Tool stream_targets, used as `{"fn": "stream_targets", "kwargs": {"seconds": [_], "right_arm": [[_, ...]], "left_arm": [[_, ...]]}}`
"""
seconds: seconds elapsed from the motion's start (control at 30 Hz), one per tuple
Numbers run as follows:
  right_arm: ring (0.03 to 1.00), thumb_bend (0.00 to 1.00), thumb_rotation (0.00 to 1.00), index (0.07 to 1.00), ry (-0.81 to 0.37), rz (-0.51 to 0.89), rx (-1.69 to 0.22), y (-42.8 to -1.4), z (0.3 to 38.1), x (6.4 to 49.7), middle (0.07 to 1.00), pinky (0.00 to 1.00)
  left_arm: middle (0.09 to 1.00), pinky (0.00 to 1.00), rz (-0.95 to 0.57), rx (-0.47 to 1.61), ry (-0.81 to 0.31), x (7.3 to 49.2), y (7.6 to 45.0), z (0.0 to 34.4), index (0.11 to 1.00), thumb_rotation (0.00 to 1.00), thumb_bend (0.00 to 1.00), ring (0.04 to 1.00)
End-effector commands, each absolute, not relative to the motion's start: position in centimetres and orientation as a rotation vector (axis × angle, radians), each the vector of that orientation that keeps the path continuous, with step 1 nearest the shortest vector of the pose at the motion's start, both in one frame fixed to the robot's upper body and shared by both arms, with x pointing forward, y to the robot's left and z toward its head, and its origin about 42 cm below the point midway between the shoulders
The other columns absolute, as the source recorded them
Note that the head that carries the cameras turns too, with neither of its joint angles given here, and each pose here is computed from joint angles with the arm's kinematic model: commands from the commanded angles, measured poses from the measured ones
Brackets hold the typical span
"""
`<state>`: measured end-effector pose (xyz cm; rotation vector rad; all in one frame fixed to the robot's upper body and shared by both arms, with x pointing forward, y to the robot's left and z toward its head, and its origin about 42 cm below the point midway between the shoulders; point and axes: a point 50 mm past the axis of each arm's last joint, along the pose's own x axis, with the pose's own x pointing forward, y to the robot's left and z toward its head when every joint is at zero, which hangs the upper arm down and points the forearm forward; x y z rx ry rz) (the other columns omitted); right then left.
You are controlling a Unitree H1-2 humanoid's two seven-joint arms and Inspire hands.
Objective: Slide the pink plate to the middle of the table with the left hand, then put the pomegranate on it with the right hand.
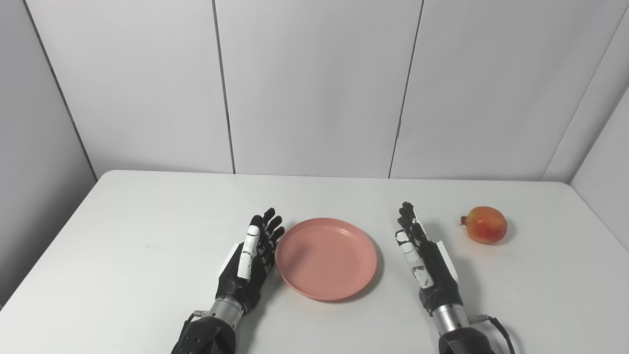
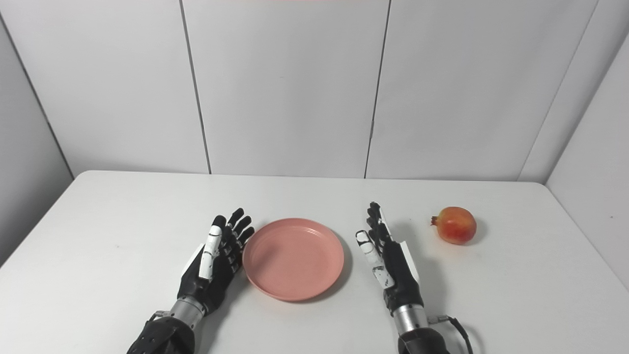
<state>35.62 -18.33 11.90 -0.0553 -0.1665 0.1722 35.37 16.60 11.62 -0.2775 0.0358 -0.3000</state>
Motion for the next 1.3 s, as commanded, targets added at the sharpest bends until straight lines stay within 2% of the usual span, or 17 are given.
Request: {"fn": "stream_targets", "kwargs": {"seconds": [0.0, 0.3, 0.57, 0.77, 0.97, 1.13, 1.27], "right_arm": [[1.0, 0.77, 0.89, 1.0, -0.156, 0.175, -0.046, -17.8, 11.6, 35.6, 1.0, 1.0], [1.0, 0.77, 0.9, 1.0, -0.165, 0.159, -0.058, -17.9, 12.1, 35.8, 1.0, 1.0], [1.0, 0.72, 0.94, 1.0, -0.291, 0.129, -0.147, -18.5, 14.2, 36.4, 1.0, 1.0], [0.981, 0.71, 0.97, 1.0, -0.377, 0.1, -0.227, -19.5, 15.8, 36.9, 0.997, 0.99], [0.994, 0.73, 0.94, 1.0, -0.421, 0.07, -0.281, -20.6, 17.1, 37.1, 1.0, 0.99], [0.998, 0.67, 0.92, 1.0, -0.475, 0.038, -0.365, -21.9, 18.4, 37.5, 1.0, 0.99], [0.98, 0.7, 0.92, 1.0, -0.484, -0.011, -0.424, -23.0, 19.4, 38.0, 1.0, 0.96]], "left_arm": [[1.0, 1.0, -0.332, -0.287, -0.026, 35.5, 15.9, 12.8, 0.997, 1.0, 0.62, 1.0], [1.0, 0.99, -0.298, -0.224, -0.056, 36.2, 15.9, 12.8, 0.998, 1.0, 0.63, 1.0], [1.0, 1.0, -0.253, -0.116, -0.133, 37.5, 15.8, 12.9, 1.0, 1.0, 0.55, 1.0], [1.0, 1.0, -0.223, -0.099, -0.15, 38.4, 15.8, 12.6, 1.0, 1.0, 0.57, 1.0], [1.0, 1.0, -0.222, -0.121, -0.143, 38.9, 15.7, 12.2, 1.0, 1.0, 0.56, 1.0], [1.0, 1.0, -0.229, -0.154, -0.119, 39.0, 15.6, 12.0, 1.0, 1.0, 0.57, 1.0], [1.0, 1.0, -0.236, -0.192, -0.097, 39.0, 15.5, 11.8, 1.0, 1.0, 0.58, 1.0]]}}
